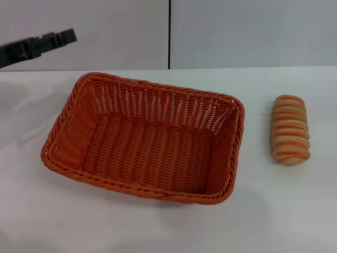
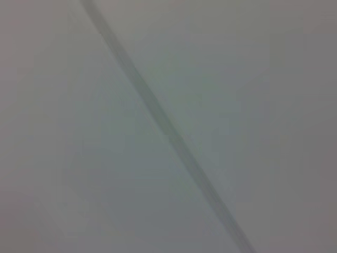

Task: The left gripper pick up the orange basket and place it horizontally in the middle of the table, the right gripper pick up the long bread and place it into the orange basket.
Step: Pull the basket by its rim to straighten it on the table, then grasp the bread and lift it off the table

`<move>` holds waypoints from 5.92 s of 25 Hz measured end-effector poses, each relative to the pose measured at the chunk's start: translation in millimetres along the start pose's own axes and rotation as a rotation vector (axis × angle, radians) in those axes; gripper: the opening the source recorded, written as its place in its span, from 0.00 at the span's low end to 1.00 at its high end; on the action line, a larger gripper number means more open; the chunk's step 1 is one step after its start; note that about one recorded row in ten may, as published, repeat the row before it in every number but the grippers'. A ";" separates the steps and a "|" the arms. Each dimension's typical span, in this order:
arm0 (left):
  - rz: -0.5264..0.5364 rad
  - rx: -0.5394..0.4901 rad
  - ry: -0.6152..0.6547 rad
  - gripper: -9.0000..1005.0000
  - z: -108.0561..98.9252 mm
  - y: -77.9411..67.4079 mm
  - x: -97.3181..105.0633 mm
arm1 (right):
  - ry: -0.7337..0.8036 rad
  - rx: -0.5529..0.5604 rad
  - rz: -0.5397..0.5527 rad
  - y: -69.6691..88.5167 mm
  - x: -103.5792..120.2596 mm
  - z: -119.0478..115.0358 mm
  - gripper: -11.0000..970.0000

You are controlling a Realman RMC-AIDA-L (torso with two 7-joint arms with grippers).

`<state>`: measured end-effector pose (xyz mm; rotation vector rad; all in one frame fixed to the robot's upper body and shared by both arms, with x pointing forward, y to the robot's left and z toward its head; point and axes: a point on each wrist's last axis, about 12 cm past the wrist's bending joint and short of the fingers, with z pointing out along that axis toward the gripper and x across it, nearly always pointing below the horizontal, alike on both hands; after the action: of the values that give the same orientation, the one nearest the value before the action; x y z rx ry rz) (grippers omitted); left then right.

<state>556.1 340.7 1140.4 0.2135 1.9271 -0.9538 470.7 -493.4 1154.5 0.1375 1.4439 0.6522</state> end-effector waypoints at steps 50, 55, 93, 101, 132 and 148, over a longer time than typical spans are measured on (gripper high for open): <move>0.149 0.093 -0.032 0.78 34.9 -9.0 6.0 | 1.396 -0.125 -0.048 77.8 61.7 151.9 0.61; 0.153 0.098 -0.026 0.78 36.7 -9.7 7.3 | 1.396 -0.114 -0.085 81.3 75.8 161.2 0.61; 0.128 0.090 -0.024 0.78 42.0 -8.1 8.8 | 1.429 -0.117 -0.217 99.9 122.5 197.2 0.60; 0.130 0.092 -0.024 0.78 42.8 -8.5 7.9 | 1.448 -0.116 -0.233 100.5 126.3 197.1 0.60; 0.119 0.102 -0.020 0.78 42.7 -8.6 12.8 | 1.446 -0.122 -0.237 102.6 128.9 196.8 0.45; 0.118 0.099 -0.019 0.78 41.6 -7.8 13.4 | 1.392 -0.117 -0.260 99.9 113.6 190.4 0.30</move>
<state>572.9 303.3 1123.1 0.3700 1.8302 -0.9693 616.1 -299.8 1131.0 -0.7317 2.6660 0.6089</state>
